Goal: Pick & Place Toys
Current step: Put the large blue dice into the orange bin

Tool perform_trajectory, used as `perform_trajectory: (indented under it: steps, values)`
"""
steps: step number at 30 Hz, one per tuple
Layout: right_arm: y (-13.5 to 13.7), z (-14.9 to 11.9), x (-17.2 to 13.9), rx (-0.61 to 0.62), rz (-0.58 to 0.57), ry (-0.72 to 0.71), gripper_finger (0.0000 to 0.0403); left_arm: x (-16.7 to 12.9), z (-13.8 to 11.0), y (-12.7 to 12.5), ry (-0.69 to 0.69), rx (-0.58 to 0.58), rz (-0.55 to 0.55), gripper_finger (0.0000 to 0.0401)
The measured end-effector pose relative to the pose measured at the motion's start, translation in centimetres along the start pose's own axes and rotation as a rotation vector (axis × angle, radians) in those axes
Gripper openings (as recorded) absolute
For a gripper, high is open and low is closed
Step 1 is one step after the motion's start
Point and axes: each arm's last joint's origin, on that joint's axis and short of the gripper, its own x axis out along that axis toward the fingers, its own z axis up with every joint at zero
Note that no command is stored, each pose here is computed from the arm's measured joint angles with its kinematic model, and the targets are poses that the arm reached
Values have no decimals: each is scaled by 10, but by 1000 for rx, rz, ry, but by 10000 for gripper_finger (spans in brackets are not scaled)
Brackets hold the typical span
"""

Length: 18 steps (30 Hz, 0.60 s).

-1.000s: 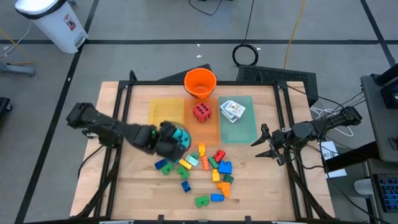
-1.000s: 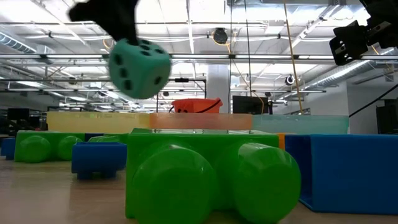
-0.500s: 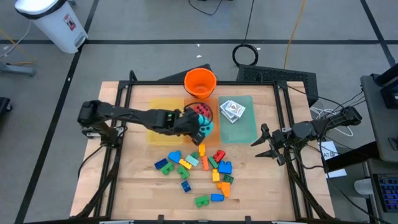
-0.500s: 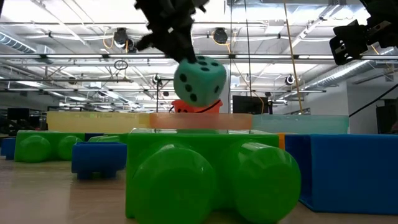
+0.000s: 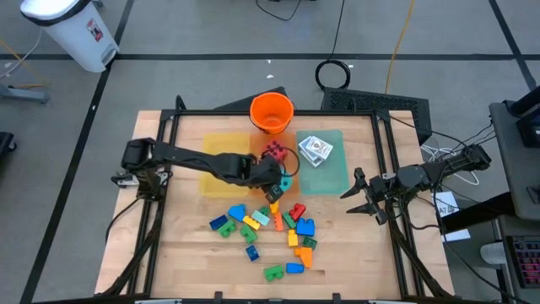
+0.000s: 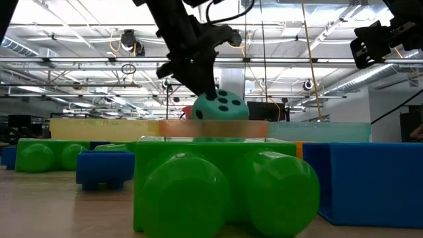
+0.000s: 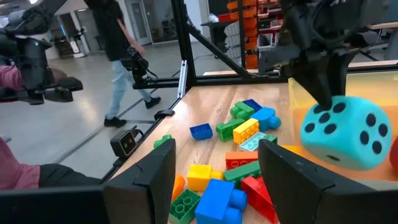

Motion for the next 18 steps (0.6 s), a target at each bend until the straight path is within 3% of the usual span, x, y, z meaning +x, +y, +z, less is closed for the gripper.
perform_trajectory:
  steps: [9,14,18]
  values:
    - [0,0,0,1,1,-1,196,19,-6,-2,18,228,57,90]
    - [0,0,0,-1,0,0,196,19,-5,-2,11,224,56,94]
    - [0,0,0,-1,0,0,196,18,-3,-3,-15,222,61,122]
